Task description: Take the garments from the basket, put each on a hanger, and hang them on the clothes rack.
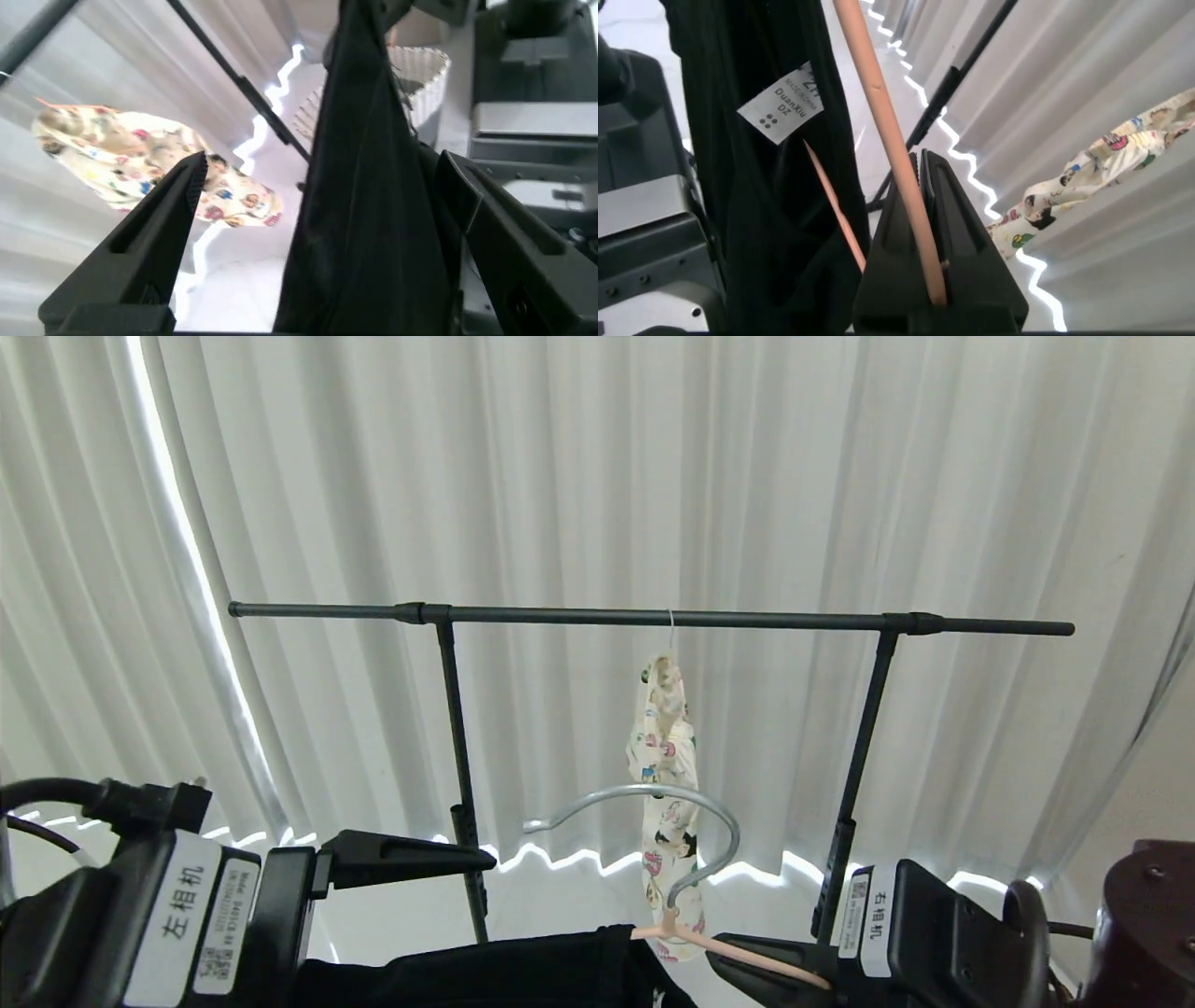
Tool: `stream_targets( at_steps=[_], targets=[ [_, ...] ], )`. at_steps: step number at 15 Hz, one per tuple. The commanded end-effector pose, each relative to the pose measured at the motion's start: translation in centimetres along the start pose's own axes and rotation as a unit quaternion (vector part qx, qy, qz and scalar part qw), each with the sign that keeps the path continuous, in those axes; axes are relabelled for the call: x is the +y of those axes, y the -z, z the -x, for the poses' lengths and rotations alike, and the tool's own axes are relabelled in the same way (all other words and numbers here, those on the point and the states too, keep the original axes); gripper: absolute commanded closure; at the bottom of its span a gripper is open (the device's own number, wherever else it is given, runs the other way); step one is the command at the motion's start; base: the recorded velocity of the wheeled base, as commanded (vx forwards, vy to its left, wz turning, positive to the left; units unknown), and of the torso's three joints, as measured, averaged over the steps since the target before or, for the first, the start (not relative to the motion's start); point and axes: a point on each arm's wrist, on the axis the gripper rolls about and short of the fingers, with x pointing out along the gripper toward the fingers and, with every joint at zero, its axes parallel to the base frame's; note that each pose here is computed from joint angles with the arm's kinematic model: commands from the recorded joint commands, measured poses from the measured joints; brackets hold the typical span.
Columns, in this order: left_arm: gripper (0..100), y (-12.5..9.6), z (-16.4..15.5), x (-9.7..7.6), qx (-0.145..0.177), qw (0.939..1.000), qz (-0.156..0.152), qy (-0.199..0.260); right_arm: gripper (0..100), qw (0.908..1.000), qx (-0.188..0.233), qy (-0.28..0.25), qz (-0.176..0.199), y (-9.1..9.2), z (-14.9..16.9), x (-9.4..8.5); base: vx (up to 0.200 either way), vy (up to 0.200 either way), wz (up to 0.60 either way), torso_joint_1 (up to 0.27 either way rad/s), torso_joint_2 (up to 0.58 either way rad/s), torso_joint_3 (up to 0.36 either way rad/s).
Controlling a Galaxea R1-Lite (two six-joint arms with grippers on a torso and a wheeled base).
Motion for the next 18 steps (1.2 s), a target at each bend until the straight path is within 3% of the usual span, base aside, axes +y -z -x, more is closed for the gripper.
stream_targets(
  at_steps=[1, 4, 5, 14, 15, 18],
  targets=[
    [0, 1.0, -0.1, -0.6, 0.013, 0.9998, 0.01, 0.013, 100, 1.0, -0.002, -0.004, 0.006, -0.1, 0.0, 0.2, 0.0, 0.0, 0.0, 0.0, 0.0, 0.0],
    [0, 1.4, -0.4, -0.9, 0.019, 0.9995, 0.013, 0.024, 100, 0.9994, -0.005, -0.02, 0.027, -0.1, 0.0, 0.3, 0.0, 0.0, 0.0, 0.0, 0.0, 0.0],
    [100, 1.6, -0.4, -1.1, 0.02, 0.9992, 0.015, 0.03, 100, 0.9994, -0.004, -0.021, 0.029, 0.0, 0.0, 0.3, 0.0, 0.0, 0.0, 0.0, 0.0, 0.0],
    [100, 2.9, -0.5, -1.7, 0.037, 0.9979, 0.032, 0.042, 100, 0.999, -0.01, -0.014, 0.04, -0.1, -0.1, 0.3, 0.0, 0.0, 0.0, 0.0, 0.0, 0.0],
    [100, 3.0, -0.5, -1.6, 0.039, 0.9979, 0.034, 0.039, 0, 0.999, -0.01, -0.015, 0.042, -0.1, -0.1, 0.3, 0.0, 0.0, 0.0, 0.0, 0.0, 0.0],
    [100, 3.9, -0.2, -1.1, 0.068, 0.9966, 0.046, -0.001, 0, 0.9988, -0.01, -0.015, 0.045, -0.1, 0.0, 0.3, 0.0, 0.0, 0.0, 0.0, 0.0, 0.0]
  ],
)
